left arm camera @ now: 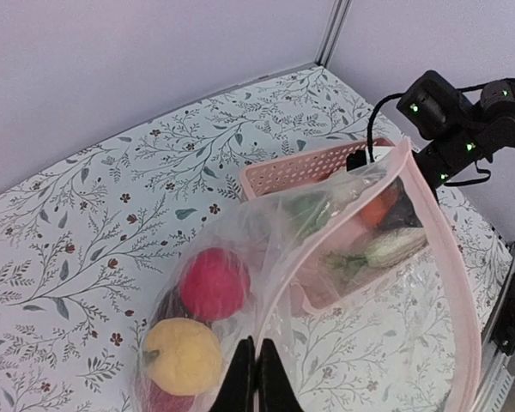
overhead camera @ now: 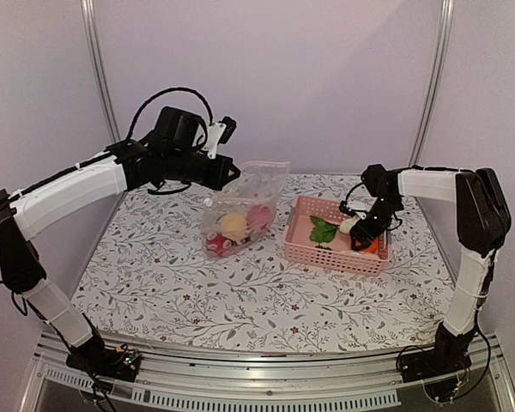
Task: Place the food in the zip-top bag and seal the zipper
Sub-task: Pick up the fake vegetable from the bin.
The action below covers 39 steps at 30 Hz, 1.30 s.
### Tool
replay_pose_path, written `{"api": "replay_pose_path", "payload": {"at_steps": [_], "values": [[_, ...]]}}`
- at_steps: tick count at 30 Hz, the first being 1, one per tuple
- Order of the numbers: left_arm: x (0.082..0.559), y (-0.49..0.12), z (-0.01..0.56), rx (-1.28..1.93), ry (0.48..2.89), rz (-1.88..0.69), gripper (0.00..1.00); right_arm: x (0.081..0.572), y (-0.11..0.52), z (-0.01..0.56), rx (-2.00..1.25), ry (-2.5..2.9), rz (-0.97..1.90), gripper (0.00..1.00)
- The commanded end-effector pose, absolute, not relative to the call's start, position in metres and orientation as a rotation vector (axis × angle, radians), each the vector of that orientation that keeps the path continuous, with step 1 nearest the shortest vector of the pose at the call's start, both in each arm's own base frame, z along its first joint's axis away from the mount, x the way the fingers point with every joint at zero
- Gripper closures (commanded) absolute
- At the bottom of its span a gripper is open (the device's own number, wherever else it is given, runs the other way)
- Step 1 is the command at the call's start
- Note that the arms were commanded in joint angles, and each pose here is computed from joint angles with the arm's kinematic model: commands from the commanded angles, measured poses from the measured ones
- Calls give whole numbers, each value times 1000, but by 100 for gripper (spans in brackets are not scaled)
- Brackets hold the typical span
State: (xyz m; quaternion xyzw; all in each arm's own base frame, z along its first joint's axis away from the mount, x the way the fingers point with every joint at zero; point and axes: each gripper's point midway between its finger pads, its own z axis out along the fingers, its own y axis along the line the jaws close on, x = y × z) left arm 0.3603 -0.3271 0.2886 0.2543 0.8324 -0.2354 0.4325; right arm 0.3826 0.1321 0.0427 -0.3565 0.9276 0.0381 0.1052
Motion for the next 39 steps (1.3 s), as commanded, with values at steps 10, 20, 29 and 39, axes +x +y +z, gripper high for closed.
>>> {"api": "replay_pose_path", "payload": {"at_steps": [10,20,29,39], "values": [[362,-322,283,637,2077,-572,100,394,152,91,-1005,2643,241,36],[363,-321,288,628,2070,-566,100,408,180,188,-1002,2351,361,40],[365,-323,288,603,2083,-582,100,420,209,320,-934,1979,488,40],[366,-326,292,592,2081,-595,100,370,269,423,-1041,1579,702,41]]}}
